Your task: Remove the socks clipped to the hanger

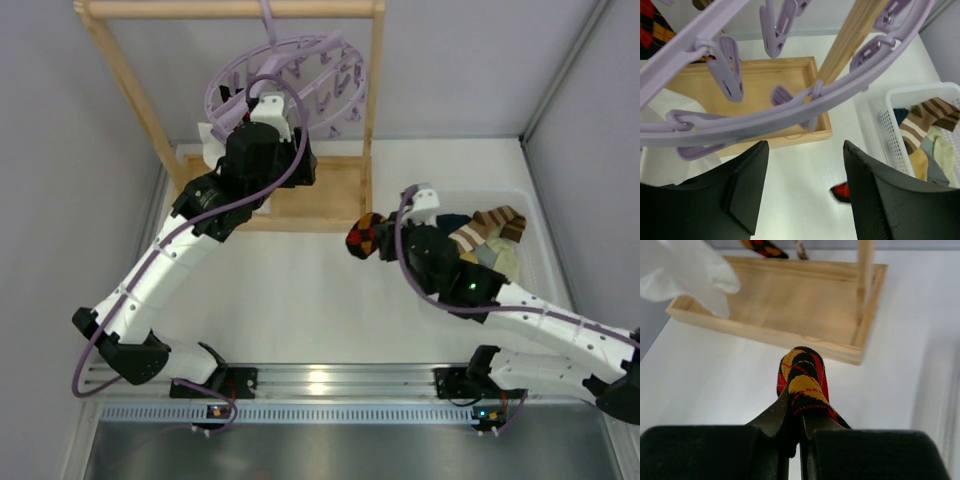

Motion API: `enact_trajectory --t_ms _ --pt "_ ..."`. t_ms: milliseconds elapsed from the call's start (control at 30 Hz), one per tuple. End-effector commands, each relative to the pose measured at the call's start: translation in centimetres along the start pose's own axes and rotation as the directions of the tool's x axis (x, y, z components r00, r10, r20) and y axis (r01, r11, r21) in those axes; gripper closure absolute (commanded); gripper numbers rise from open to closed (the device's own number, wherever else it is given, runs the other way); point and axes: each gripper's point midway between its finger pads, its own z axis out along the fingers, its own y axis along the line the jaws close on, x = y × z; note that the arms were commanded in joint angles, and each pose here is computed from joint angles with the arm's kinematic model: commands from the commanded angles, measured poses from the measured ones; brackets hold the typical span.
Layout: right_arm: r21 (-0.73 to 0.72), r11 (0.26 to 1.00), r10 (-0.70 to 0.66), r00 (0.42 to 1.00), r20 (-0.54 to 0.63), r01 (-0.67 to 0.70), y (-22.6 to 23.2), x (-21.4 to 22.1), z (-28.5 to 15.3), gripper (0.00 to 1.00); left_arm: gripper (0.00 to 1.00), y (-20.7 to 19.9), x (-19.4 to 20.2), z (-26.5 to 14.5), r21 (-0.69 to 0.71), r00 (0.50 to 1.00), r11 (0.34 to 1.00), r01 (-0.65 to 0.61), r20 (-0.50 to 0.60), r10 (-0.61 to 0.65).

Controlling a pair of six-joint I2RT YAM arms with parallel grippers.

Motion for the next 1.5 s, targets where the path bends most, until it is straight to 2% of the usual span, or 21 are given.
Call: enact_trajectory --t_ms 0,33,67,133,233,333,433,600,667,700,733,800,867,933,967,1167,1267,1300,1367,1433,1467 --pt "0.113 0.994 -0.002 0.996 -0.086 0.012 -6.4 0.3 -2.0 0.99 0.33 -1.5 -1.0 -2.1 0.123 1.0 0.992 -0.001 0.025 -0.003" --pt "0.152 0.988 -0.005 0.995 -0.104 0.021 -8.1 0.1 -2.6 0.99 0.27 -1.5 -0.5 -2.3 0.132 1.0 0.991 -0.006 0.015 0.004" --pt "0.213 0.977 0.005 0.997 -0.074 0.011 -10.6 -1.4 -3.1 0.99 0.14 -1.6 -0.2 -2.6 0.15 1.0 0.989 -0.009 0.007 0.008" --pt "0.316 0.949 0.006 0.997 -0.076 0.018 -14.5 -2.6 -4.2 0.99 0.01 -1.5 0.6 -4.2 0.19 1.0 0.982 -0.008 -0.001 0.009" --pt "0.409 0.913 0.013 0.998 -0.06 0.013 -18.1 -4.4 -5.4 1.0 0.01 -0.1 1.5 -6.2 0.185 1.0 0.983 -0.011 0.012 0.009" --pt "0.585 0.811 0.058 0.997 -0.051 -0.017 -24.4 -5.2 -6.3 1.0 0.01 2.0 2.9 -8.3 0.153 1.0 0.988 -0.016 0.013 0.014" --pt "0.671 0.741 0.102 0.993 -0.062 -0.034 -28.5 -4.5 -5.3 1.0 0.01 4.0 4.4 -10.0 0.12 1.0 0.993 -0.02 0.012 0.019" --pt "0.679 0.732 0.189 0.973 -0.133 -0.05 -30.8 -0.3 -0.9 0.98 0.01 8.1 6.3 -12.4 -0.001 0.999 0.999 -0.05 0.015 0.05" --pt "0.651 0.756 0.238 0.955 -0.178 -0.067 -31.0 2.7 1.2 0.88 0.01 10.4 6.4 -13.3 -0.092 0.998 0.995 -0.045 0.05 0.05" --pt "0.618 0.78 0.274 0.941 -0.196 -0.099 -30.4 3.9 2.1 0.76 0.01 11.0 6.6 -13.5 -0.119 0.997 0.992 -0.043 0.057 0.05" --pt "0.621 0.777 0.304 0.926 -0.225 -0.104 -30.5 5.4 2.6 0.51 0.01 11.8 6.6 -13.8 -0.148 0.996 0.989 -0.032 0.075 0.044" --pt "0.637 0.762 0.345 0.906 -0.247 -0.117 -30.5 6.7 2.4 0.29 0.01 13.9 6.5 -14.6 -0.245 0.993 0.969 -0.005 0.117 0.035" --pt "0.638 0.76 0.336 0.915 -0.221 -0.125 -30.3 6.3 1.8 0.23 0.01 15.0 6.2 -15.4 -0.283 0.987 0.959 0.02 0.156 0.025" --pt "0.636 0.759 0.301 0.942 -0.15 -0.14 -29.7 3.9 0.3 0.03 0.01 15.3 6.5 -15.5 -0.291 0.987 0.957 0.018 0.157 0.029" --pt "0.633 0.761 0.284 0.95 -0.131 -0.14 -29.5 3.2 -0.3 0.0 0.01 15.3 6.7 -15.4 -0.291 0.988 0.957 0.018 0.154 0.028" --pt "0.477 0.859 0.186 0.981 0.053 -0.188 -24.7 -3.0 -4.0 0.01 0.01 13.8 9.5 -12.6 -0.251 0.998 0.968 0.018 0.064 -0.002" --pt "0.217 0.952 0.191 0.974 0.124 -0.214 -20.1 -4.5 -3.9 0.0 0.01 12.6 10.6 -11.5 -0.22 0.997 0.973 0.072 0.026 -0.068" --pt "0.082 0.971 0.213 0.971 0.109 -0.223 -17.6 -4.4 -3.8 0.01 0.01 12.3 11.0 -11.2 -0.212 0.996 0.973 0.086 0.015 -0.085" --pt "-0.058 0.974 0.226 0.967 0.12 -0.22 -15.4 -4.3 -3.7 0.01 0.01 12.0 11.6 -10.6 -0.217 0.992 0.968 0.127 0.002 -0.13" --pt "-0.2 0.944 0.277 0.96 0.047 -0.262 -13.0 -2.6 -3.3 0.01 0.01 12.3 12.0 -10.0 -0.25 0.991 0.959 0.133 0.004 -0.136" --pt "-0.267 0.931 0.275 0.959 0.067 -0.249 -12.1 -3.2 -3.3 0.01 0.01 12.6 12.8 -9.4 -0.274 0.992 0.954 0.119 -0.013 -0.128"
